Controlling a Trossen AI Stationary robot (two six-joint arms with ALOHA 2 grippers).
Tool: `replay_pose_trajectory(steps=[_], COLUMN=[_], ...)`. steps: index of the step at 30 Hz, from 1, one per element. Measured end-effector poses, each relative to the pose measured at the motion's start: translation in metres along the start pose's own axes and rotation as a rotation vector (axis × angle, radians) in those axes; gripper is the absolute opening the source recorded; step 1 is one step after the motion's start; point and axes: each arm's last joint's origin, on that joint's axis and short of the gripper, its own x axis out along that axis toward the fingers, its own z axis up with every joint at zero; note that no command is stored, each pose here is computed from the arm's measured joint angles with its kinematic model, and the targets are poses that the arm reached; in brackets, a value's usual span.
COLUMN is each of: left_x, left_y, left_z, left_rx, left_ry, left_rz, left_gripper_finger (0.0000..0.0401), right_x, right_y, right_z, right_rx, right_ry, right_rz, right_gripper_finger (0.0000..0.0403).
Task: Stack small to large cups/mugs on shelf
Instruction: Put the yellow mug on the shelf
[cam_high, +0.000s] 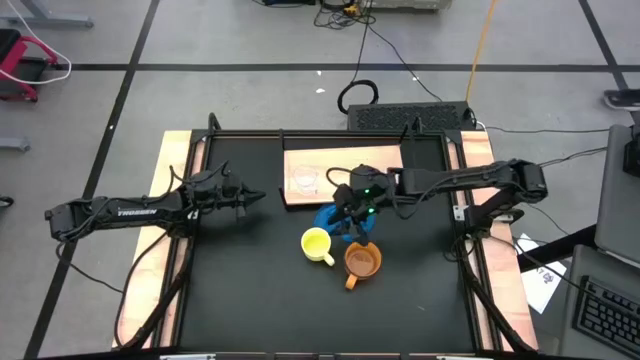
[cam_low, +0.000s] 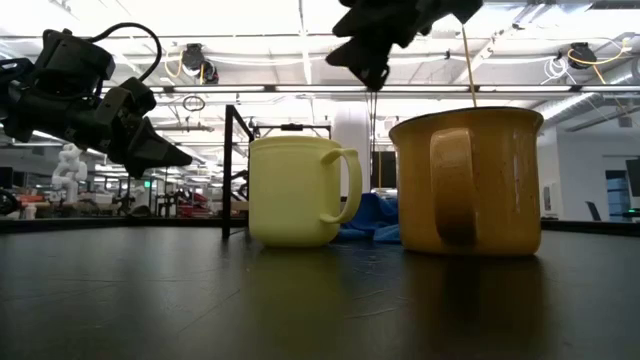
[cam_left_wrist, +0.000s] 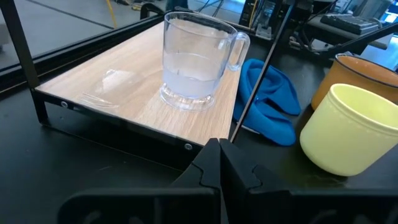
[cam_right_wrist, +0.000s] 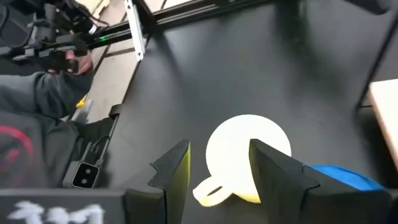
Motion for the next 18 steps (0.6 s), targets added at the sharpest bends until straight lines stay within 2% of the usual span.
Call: replay_pose_trajectory(steps=[11, 18], left_x=[0.0, 0.0], left_y=[0.0, 0.0], left_z=[0.0, 0.0], left_rx=[0.005, 0.006], left_ry=[-0.001, 0.0], left_rz=[0.0, -0.001], left_gripper_finger=[0.0001, 0.0001], right_x=[0.032, 0.04], right_y=[-0.007, -0.013], right_z=[0.003, 0.006], right_rx=[-0.008, 0.013], right_ry=[0.12, 0.163], right_rz=[-0.005, -0.023], right_gripper_finger=[0.0158, 0.0158])
